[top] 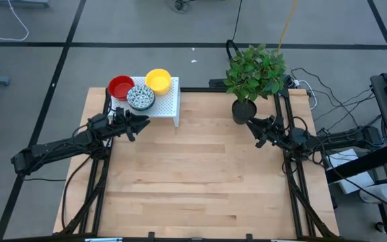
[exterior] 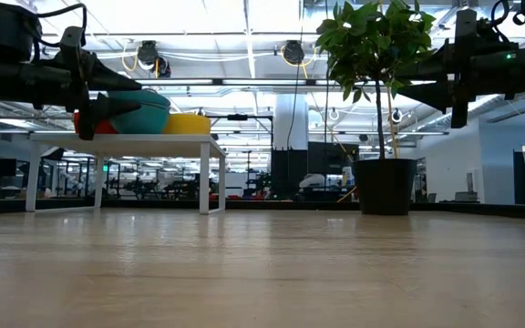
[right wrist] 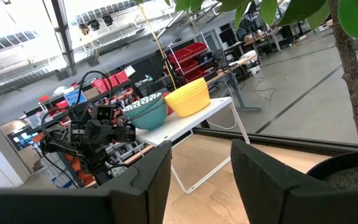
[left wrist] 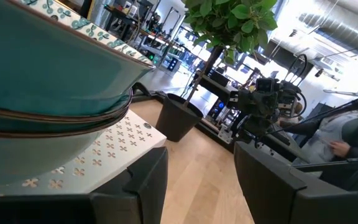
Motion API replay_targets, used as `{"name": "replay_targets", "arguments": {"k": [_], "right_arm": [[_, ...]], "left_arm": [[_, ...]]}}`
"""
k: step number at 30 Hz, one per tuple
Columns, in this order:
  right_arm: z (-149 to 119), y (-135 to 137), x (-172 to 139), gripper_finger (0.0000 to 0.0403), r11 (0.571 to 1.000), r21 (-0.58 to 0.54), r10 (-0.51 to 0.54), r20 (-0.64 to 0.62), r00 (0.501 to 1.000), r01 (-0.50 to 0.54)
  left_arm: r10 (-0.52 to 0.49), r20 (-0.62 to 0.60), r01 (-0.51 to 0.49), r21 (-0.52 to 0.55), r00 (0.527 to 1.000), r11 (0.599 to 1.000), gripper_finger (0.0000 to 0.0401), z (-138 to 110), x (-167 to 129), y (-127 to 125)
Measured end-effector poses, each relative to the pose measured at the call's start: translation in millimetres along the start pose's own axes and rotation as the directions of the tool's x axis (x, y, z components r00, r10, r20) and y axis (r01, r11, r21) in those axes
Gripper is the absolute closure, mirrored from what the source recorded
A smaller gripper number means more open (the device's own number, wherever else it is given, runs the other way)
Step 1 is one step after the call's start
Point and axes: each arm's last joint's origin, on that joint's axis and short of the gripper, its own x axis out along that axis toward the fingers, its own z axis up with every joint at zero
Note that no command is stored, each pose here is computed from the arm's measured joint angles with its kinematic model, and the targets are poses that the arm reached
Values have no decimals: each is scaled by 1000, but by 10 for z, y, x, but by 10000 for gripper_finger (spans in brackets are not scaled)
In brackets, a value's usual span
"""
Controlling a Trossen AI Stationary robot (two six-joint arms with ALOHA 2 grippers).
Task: Pick & Place Mini bowls
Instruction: Return to Home Position
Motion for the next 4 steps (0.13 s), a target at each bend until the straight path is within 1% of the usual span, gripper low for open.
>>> {"name": "replay_targets", "arguments": {"k": [4], "right_arm": [[0,0,0,248,1000,0,0,0,1000,0]], "left_arm": [[0,0,0,0,1000,1000,215,0,0,0]]}}
